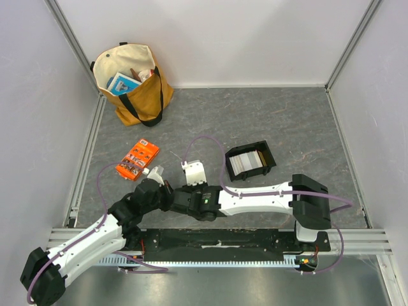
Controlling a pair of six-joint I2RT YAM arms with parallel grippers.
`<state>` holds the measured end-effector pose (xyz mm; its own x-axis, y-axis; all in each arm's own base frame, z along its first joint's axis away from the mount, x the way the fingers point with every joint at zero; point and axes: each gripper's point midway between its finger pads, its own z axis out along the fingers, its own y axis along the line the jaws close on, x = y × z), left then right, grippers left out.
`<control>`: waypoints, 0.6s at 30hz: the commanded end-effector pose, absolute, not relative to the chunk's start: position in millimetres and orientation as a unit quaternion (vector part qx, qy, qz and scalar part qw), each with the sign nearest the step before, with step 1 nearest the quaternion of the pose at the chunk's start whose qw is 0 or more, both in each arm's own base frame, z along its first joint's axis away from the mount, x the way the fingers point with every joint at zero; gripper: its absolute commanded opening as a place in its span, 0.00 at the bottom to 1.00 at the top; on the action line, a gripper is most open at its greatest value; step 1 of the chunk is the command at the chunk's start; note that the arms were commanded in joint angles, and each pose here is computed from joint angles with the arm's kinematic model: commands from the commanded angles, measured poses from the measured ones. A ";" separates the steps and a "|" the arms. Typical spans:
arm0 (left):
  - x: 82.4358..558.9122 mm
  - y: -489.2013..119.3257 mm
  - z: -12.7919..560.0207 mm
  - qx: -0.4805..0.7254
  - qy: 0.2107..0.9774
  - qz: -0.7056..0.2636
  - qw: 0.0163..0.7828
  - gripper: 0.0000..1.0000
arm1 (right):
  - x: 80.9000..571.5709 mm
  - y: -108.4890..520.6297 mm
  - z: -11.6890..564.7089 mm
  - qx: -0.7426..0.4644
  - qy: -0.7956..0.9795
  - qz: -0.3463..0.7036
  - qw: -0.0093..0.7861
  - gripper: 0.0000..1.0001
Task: Put the credit cards into the card holder
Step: Turn over the card slot in the card holder.
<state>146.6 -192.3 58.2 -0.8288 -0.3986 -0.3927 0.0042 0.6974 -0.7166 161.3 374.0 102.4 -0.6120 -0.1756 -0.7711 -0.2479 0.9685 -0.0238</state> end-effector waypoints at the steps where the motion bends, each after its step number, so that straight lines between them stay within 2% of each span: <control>1: 152.2 -194.8 69.9 -0.113 0.872 -0.381 0.285 0.02 | 173.3 352.0 118.8 -0.081 0.893 0.037 0.442 0.00; 9: 153.2 -197.4 76.1 -0.112 0.868 -0.389 0.287 0.02 | 171.5 386.4 127.2 -0.074 0.890 0.116 0.434 0.00; 18: 152.9 -197.7 78.6 -0.115 0.864 -0.396 0.288 0.02 | 169.5 400.2 103.7 -0.081 0.901 0.124 0.407 0.00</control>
